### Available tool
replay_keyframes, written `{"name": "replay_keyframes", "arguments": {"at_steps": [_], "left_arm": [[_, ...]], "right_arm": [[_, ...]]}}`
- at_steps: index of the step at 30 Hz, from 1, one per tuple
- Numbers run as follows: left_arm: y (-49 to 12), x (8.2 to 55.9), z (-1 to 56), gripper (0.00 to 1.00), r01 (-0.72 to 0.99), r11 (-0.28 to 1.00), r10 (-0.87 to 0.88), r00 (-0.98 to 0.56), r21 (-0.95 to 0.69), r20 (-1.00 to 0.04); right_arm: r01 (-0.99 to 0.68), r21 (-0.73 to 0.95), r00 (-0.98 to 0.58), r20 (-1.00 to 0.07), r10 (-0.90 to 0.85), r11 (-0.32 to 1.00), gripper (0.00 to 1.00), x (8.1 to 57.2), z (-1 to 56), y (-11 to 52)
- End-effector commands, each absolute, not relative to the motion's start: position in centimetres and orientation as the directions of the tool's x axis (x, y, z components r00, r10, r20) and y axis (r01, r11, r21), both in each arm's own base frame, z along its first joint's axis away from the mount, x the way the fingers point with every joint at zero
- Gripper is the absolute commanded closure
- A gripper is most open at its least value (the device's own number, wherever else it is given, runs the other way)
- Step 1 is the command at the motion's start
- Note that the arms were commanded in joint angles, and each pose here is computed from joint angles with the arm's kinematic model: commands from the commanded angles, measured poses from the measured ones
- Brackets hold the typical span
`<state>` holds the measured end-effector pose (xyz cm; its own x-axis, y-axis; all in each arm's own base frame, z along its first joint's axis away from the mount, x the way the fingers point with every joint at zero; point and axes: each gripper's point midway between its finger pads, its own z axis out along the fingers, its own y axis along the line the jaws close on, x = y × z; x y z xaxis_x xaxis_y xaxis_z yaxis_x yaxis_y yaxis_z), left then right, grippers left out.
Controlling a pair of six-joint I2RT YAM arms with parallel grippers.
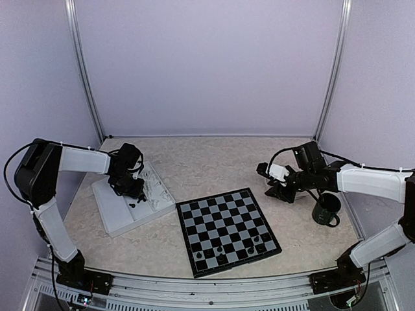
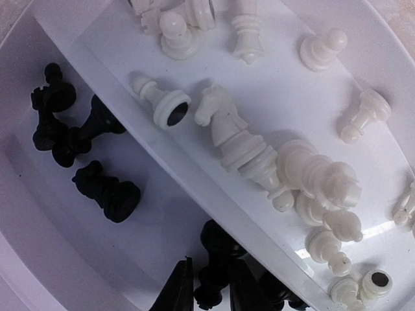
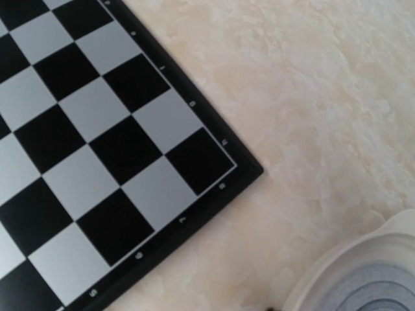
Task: Set up the chess pieces on the board
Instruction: Pick up the king from the storage box.
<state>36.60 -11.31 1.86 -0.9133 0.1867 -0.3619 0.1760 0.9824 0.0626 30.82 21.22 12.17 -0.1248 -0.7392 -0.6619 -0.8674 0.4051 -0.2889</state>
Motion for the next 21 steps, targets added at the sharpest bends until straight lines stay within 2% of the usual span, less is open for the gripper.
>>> {"name": "replay_keyframes", "arguments": {"at_steps": [1,7,12,16,21], "left_arm": [[-12.0,35.5,0.7,0.79,0.235,0.972,0.232,-0.92,0.031,-0.316],[-11.9,34.3,1.9,0.87,0.215,0.972,0.235,-0.919,0.097,-0.317],[-13.1,34.2,7.1,0.88,0.22,0.968,0.248,-0.886,0.117,-0.391],[-16.0,33.3,12.3,0.88,0.262,0.964,0.211,-0.855,-0.044,-0.474],[-21.6,30.3,15.6,0.88,0.395,0.863,0.207,-0.845,-0.315,-0.493]], "right_arm": [[-0.879,-0.267,-0.132,-0.66,-0.74,0.394,0.62,30.8,12.1,21.3],[-0.881,-0.261,-0.13,-0.669,-0.732,0.394,0.62,30.6,12.5,21.4],[-0.898,-0.242,-0.099,-0.703,-0.704,0.368,0.62,30.1,14.1,22.3],[-0.928,-0.245,-0.011,-0.735,-0.678,0.28,0.6,28.6,16.5,23.7],[-0.946,-0.299,0.124,-0.693,-0.71,0.126,0.6,27.7,18.0,26.4]]}}
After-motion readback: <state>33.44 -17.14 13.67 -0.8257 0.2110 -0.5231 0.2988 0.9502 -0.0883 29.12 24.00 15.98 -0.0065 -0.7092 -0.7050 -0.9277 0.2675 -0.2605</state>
